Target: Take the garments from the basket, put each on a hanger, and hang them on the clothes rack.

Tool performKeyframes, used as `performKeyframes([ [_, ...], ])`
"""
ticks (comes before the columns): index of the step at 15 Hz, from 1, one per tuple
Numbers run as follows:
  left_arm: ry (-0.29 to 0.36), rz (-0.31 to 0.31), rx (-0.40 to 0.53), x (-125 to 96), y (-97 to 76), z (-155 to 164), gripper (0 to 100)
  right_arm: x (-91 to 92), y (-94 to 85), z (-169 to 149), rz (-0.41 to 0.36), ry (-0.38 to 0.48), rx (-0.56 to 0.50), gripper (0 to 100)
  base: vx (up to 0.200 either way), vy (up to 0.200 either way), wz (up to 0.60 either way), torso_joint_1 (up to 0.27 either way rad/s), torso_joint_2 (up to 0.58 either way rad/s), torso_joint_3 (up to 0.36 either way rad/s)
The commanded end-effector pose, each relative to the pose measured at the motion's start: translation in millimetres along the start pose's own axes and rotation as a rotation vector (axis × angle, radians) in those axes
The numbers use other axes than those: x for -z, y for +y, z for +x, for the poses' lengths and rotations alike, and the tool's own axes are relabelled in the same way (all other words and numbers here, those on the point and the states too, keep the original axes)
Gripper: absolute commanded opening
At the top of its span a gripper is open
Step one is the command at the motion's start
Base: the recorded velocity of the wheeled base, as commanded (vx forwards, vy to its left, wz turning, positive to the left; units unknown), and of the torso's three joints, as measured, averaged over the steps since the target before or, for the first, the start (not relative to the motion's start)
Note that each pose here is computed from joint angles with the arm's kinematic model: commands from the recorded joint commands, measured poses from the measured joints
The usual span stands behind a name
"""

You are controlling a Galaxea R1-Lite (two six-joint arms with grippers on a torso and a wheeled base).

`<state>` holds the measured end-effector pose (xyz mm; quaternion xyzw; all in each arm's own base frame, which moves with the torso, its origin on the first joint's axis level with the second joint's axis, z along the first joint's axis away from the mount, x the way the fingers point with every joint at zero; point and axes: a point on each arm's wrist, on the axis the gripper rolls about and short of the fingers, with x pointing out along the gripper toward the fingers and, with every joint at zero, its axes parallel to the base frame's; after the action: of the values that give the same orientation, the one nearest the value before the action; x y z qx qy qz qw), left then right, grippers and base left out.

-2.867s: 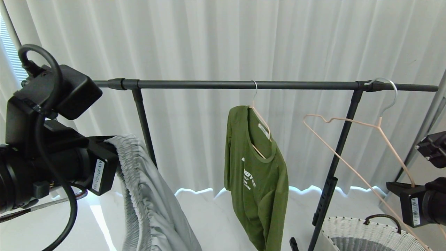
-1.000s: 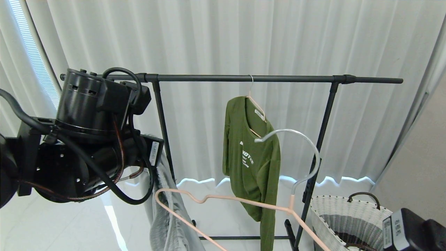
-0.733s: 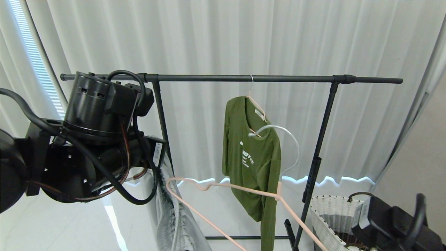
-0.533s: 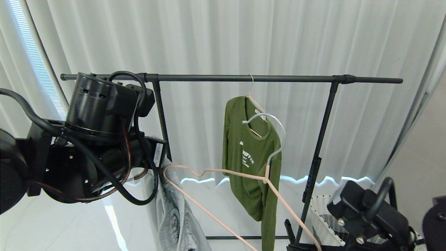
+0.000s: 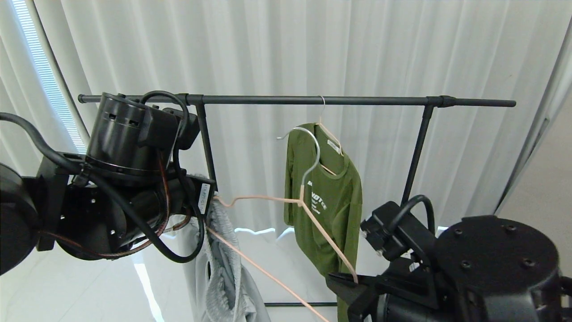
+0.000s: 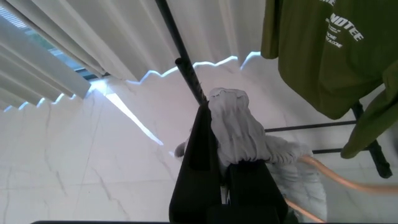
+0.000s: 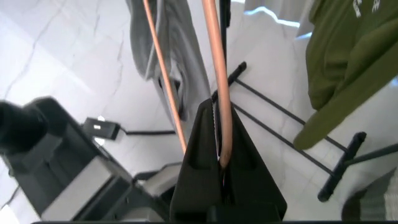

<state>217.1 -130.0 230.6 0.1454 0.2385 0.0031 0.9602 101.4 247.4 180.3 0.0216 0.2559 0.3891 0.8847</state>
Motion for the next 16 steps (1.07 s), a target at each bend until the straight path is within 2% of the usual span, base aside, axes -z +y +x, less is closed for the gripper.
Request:
performKeyframes([
  [1, -0.010, -0.008, -0.002, -4.1, 1.0, -1.0, 0, 0.2, 6.5, 25.3, -0.001, 0.002, 0.028, 0, 0.000, 0.000, 0.00, 0.000, 0.00, 0.000],
  [5, -0.031, -0.007, 0.021, -7.7, -3.2, -6.7, 0, -7.2, 16.7, 52.1, 0.003, -0.034, 0.078, 0, 0.000, 0.000, 0.00, 0.000, 0.00, 0.000],
  [8, -0.079, -0.071, 0.099, -15.4, -18.7, -23.2, 0, -9.9, 21.9, 63.5, 0.004, -0.040, 0.077, 0, 0.000, 0.000, 0.00, 0.000, 0.00, 0.000],
  [11, -0.128, -0.095, 0.172, -24.9, -30.6, -39.8, 0, -9.8, 22.9, 66.9, 0.004, -0.040, 0.077, 0, 0.000, 0.000, 0.00, 0.000, 0.00, 0.000],
  [16, -0.163, -0.102, 0.240, -29.3, -35.9, -55.3, 0, -14.4, 26.4, 68.0, 0.023, -0.123, 0.043, 0, 0.000, 0.000, 0.00, 0.000, 0.00, 0.000],
])
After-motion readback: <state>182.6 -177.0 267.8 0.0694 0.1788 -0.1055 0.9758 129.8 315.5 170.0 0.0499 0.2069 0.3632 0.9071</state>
